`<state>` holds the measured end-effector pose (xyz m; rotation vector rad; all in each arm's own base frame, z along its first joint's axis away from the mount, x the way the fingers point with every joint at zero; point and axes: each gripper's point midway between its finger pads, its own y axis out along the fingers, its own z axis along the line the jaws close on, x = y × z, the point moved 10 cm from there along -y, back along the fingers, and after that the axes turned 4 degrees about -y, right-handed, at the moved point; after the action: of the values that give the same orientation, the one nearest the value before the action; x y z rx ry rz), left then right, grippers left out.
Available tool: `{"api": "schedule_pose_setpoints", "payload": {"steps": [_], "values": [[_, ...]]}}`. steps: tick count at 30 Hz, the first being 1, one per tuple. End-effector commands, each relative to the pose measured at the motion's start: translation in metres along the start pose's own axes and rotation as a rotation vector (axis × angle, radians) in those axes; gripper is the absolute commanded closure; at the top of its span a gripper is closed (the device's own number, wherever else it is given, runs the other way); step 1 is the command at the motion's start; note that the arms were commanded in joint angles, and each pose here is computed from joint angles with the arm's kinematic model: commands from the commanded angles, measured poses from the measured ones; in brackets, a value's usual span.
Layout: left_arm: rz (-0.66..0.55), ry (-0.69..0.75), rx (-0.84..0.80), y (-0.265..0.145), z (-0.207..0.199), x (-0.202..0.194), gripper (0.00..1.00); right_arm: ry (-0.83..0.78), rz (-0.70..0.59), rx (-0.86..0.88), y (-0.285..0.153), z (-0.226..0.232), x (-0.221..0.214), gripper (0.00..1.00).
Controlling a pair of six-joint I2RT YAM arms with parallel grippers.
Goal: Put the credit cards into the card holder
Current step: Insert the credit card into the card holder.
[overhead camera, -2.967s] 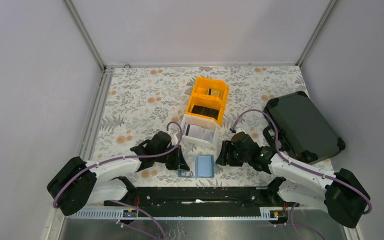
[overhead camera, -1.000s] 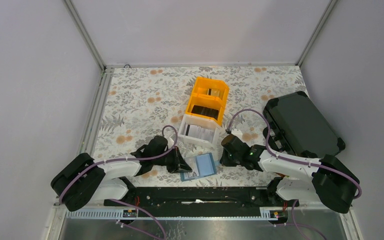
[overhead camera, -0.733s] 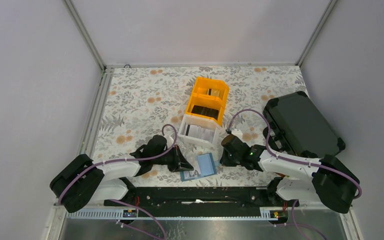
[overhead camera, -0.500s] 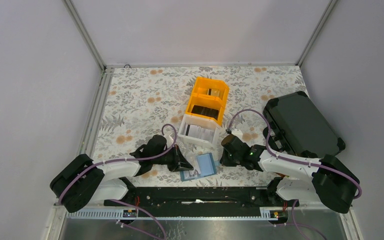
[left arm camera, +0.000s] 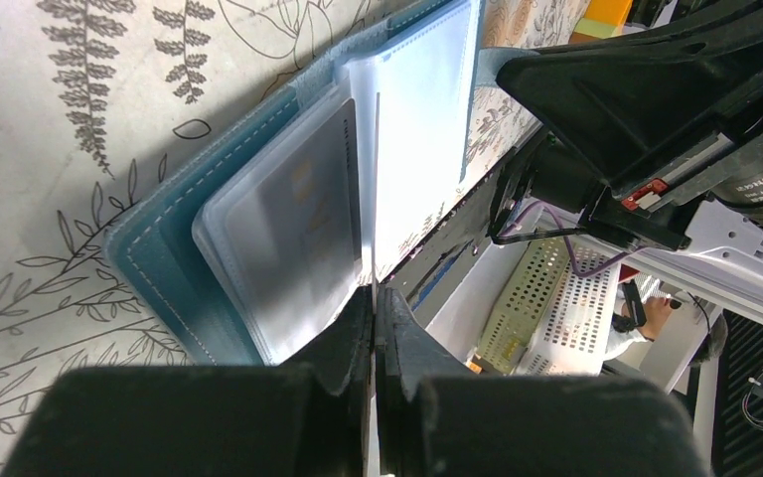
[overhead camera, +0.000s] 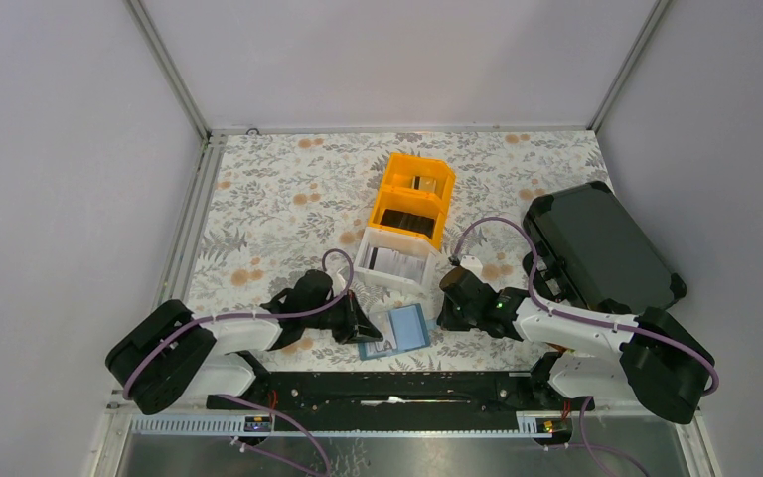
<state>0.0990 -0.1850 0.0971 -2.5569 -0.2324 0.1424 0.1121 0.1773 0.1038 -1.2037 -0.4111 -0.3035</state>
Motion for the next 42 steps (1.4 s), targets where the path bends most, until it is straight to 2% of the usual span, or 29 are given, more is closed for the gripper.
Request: {"api": "schedule_pose_setpoints", "payload": {"steps": [1,20,42], "values": [[-0.01,0.04,-0.035,0.0012,-0.0009,0.0024,1.0,0.005,-0.017,-0.019,-0.0002,0.0016,0.0015,1.0],[0.01,0.085,-0.056,0.0066,0.0027,0.0035,1.0,0.008,-0.013,-0.021,-0.0001,0.0015,0.0011,1.0],[0.006,0.049,-0.136,0.009,0.002,0.0019,1.0,0.007,0.001,-0.025,0.0028,0.0028,0.0008,1.0]]}}
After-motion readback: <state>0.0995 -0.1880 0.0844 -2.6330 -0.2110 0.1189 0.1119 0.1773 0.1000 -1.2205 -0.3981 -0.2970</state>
